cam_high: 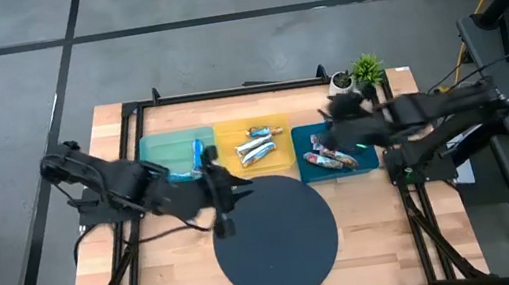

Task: Pick and place Granola Bars by type
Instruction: Return to Home Position

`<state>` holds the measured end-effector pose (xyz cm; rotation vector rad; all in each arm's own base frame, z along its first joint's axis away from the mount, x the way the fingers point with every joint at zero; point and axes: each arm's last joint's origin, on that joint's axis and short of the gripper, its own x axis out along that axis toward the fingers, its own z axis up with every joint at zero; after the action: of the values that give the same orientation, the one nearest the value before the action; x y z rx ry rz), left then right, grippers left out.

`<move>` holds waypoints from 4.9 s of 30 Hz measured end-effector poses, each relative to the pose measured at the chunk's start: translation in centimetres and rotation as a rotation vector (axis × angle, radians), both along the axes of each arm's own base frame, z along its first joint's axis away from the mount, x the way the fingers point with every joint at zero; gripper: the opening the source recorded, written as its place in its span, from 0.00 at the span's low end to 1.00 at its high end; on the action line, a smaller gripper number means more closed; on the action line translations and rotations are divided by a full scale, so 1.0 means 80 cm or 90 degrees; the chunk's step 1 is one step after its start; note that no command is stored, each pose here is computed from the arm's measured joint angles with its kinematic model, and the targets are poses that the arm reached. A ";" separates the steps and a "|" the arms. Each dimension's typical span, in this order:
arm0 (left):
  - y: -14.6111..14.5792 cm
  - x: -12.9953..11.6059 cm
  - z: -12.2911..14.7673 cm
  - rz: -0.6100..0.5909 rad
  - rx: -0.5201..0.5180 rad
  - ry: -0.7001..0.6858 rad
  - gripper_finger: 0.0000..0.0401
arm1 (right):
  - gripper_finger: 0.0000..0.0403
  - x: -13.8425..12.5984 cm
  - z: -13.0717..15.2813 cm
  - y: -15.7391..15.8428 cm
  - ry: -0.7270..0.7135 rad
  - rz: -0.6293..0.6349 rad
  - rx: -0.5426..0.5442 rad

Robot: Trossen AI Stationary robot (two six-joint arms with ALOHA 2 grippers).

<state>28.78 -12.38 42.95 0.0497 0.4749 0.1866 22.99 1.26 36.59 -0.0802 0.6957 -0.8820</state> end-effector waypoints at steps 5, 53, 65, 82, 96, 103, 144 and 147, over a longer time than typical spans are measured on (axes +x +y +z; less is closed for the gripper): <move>0.028 -0.046 0.034 0.001 -0.003 -0.030 0.05 | 0.38 -0.053 0.035 0.032 -0.089 0.070 -0.067; 0.168 -0.245 -0.286 0.072 -0.281 -0.429 0.01 | 0.01 -0.215 -0.120 -0.003 -0.439 0.243 0.040; 0.164 -0.234 -0.333 -0.012 -0.230 -0.308 0.01 | 0.02 -0.215 -0.119 -0.002 -0.445 0.258 0.053; 0.162 -0.233 -0.333 -0.028 -0.257 -0.301 0.02 | 0.01 -0.213 -0.118 0.001 -0.418 0.322 0.042; 0.162 -0.233 -0.333 -0.029 -0.257 -0.305 0.03 | 0.01 -0.202 -0.160 0.021 -0.639 0.546 0.114; 0.162 -0.233 -0.333 -0.029 -0.258 -0.305 0.02 | 0.00 -0.183 -0.174 0.025 -0.711 0.549 0.067; 0.162 -0.233 -0.333 -0.028 -0.257 -0.305 0.02 | 0.00 -0.174 -0.243 0.002 -0.404 0.635 0.203; 0.162 -0.233 -0.333 -0.028 -0.257 -0.305 0.02 | 0.00 -0.173 -0.244 0.002 -0.401 0.629 0.200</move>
<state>10.13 0.60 16.34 -0.3736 0.0263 0.0520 9.13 1.42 17.06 0.1294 0.1294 0.1742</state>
